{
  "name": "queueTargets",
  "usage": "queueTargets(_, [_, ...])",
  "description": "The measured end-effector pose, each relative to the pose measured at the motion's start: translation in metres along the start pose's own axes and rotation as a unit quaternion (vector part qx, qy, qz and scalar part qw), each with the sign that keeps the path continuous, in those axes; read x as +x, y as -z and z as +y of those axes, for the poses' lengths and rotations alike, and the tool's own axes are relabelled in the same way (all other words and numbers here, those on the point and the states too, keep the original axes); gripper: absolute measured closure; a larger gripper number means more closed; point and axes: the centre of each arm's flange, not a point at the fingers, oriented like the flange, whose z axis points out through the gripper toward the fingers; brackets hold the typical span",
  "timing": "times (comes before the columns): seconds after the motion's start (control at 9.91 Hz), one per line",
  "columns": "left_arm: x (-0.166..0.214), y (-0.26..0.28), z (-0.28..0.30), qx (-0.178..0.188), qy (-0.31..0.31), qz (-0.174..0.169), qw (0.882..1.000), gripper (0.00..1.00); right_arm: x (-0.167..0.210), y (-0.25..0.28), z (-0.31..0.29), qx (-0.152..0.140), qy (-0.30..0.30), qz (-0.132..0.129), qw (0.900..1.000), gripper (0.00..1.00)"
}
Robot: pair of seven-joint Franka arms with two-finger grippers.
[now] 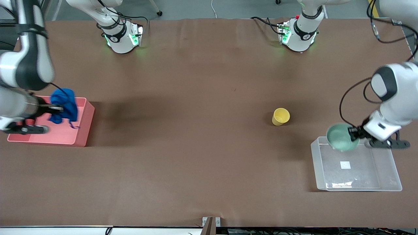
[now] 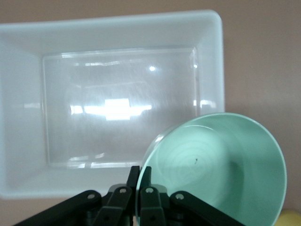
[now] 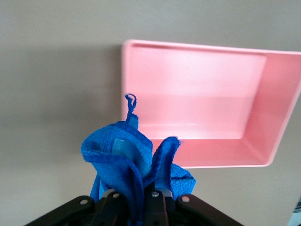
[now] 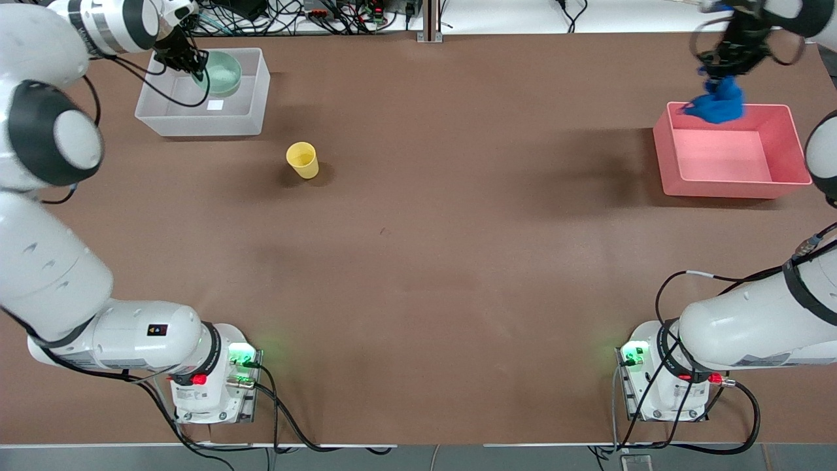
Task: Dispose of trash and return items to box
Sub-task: 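Carry the cloth into the pink bin while the left gripper carries the bowl, then release the cloth in the bin while the left gripper releases the bowl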
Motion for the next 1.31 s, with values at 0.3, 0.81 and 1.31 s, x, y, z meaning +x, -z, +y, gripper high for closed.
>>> queueTargets(0.3, [0.029, -0.066, -0.037, -0.010, 0.018, -0.007, 1.000, 0.96, 0.002, -0.065, 0.064, -0.008, -0.013, 0.036, 0.999, 0.88])
queueTargets(0.81, [0.021, -0.141, -0.061, -0.009, 0.039, -0.017, 0.999, 0.93, 0.018, -0.212, 0.076, -0.008, -0.003, 0.082, 0.997, 0.80])
queueTargets(1.31, [0.047, -0.046, -0.050, -0.023, 0.031, 0.030, 0.999, 0.26, 0.017, -0.146, 0.073, 0.014, -0.018, 0.075, 0.997, 0.09])
